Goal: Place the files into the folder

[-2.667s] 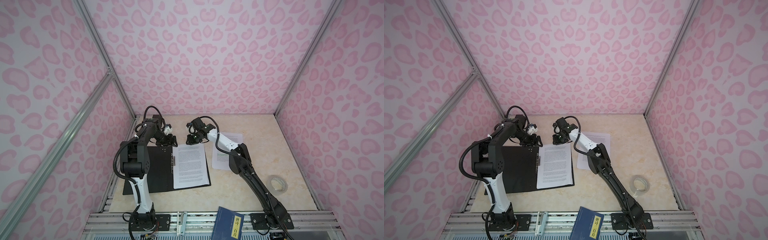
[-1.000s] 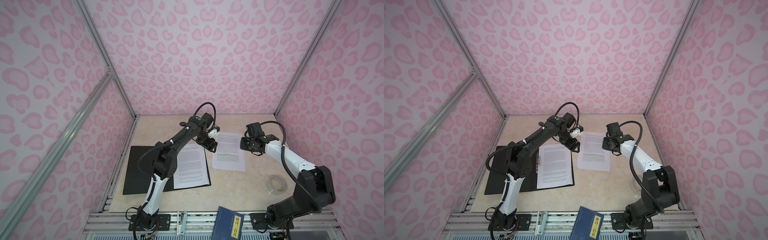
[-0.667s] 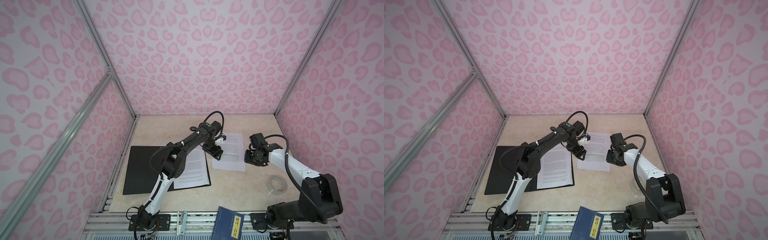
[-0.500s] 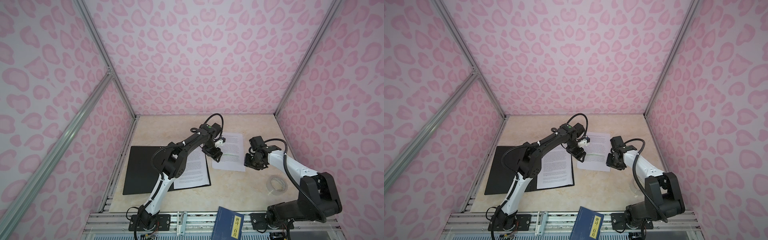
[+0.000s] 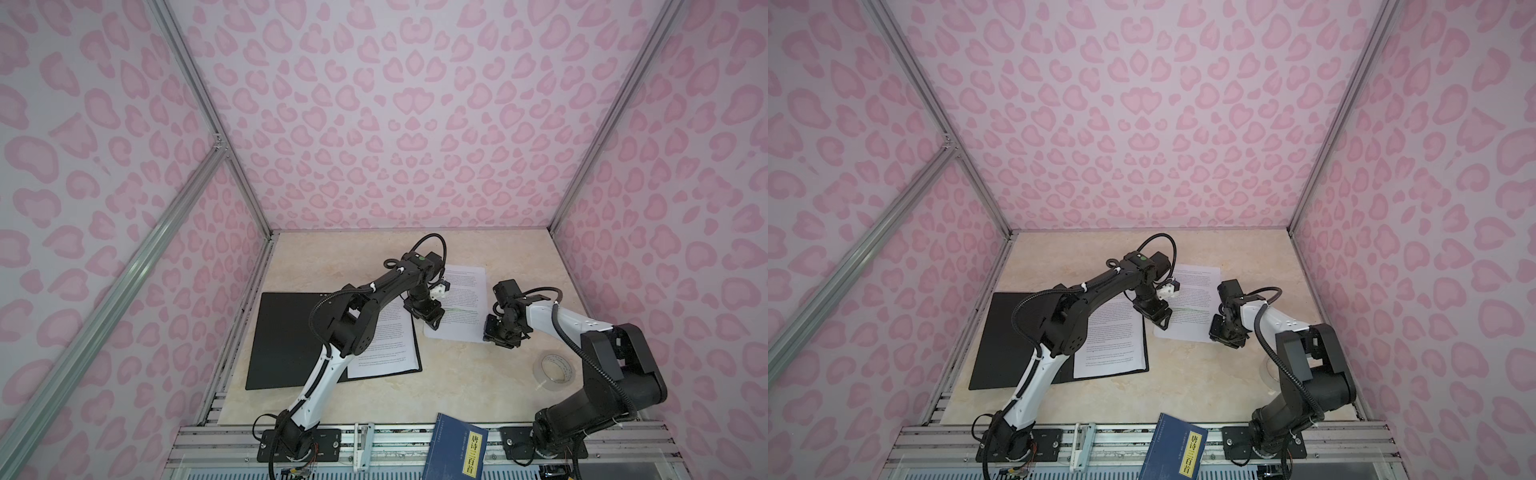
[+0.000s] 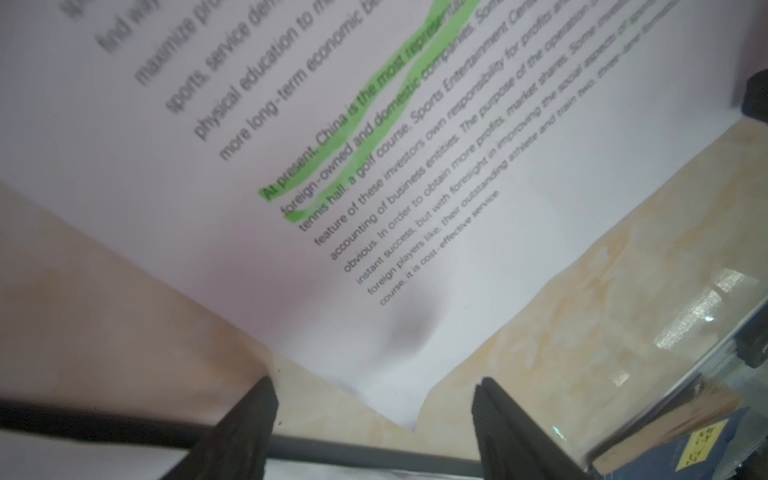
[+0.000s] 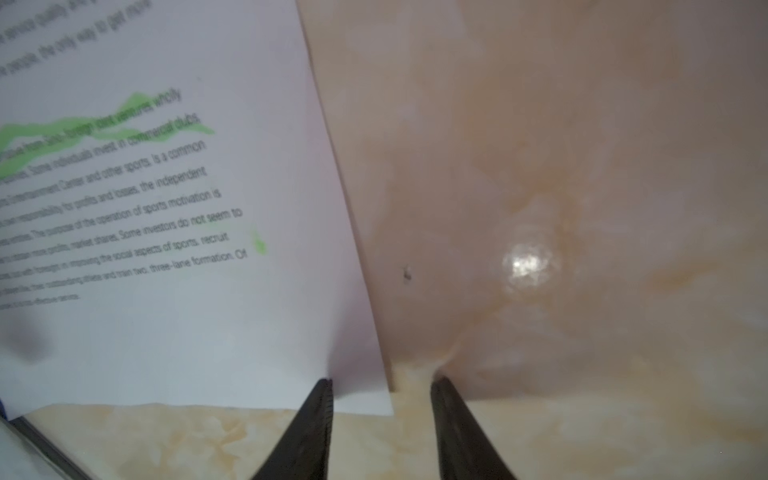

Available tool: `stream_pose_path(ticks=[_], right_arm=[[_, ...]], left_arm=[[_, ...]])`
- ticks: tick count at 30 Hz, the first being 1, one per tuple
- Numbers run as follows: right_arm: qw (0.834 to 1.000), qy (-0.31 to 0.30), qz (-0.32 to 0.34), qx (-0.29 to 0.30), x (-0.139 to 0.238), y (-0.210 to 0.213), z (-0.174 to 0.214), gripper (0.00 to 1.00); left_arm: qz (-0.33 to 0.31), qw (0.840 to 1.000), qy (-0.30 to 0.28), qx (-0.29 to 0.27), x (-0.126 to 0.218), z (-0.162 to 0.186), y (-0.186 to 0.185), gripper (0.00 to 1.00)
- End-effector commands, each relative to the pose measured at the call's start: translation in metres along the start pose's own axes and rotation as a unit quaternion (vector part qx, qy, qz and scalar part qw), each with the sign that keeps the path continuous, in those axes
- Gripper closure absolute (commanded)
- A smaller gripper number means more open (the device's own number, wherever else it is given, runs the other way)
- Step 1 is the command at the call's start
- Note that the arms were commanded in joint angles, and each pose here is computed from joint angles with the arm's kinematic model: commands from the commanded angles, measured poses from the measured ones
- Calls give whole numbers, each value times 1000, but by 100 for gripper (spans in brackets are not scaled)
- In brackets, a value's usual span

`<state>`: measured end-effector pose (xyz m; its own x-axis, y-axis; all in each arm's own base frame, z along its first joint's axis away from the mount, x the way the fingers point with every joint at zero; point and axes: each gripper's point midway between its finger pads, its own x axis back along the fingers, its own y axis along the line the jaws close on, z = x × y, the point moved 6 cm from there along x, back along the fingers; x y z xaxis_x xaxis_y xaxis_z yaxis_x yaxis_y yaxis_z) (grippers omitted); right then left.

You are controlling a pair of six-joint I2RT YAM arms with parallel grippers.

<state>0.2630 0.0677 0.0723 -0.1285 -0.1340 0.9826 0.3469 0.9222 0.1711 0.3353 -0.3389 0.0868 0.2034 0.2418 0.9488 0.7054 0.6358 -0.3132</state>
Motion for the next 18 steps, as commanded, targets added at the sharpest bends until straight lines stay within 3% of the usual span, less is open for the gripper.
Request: stream_pose_path(ticks=[1, 18], right_arm=[[1000, 5, -2, -6, -12, -2, 1, 57], [993, 11, -83, -78, -19, -15, 15, 64]], left_arm=[[16, 1000, 12, 0, -4, 3, -4, 22], [27, 999, 20, 2, -11, 2, -7, 22]])
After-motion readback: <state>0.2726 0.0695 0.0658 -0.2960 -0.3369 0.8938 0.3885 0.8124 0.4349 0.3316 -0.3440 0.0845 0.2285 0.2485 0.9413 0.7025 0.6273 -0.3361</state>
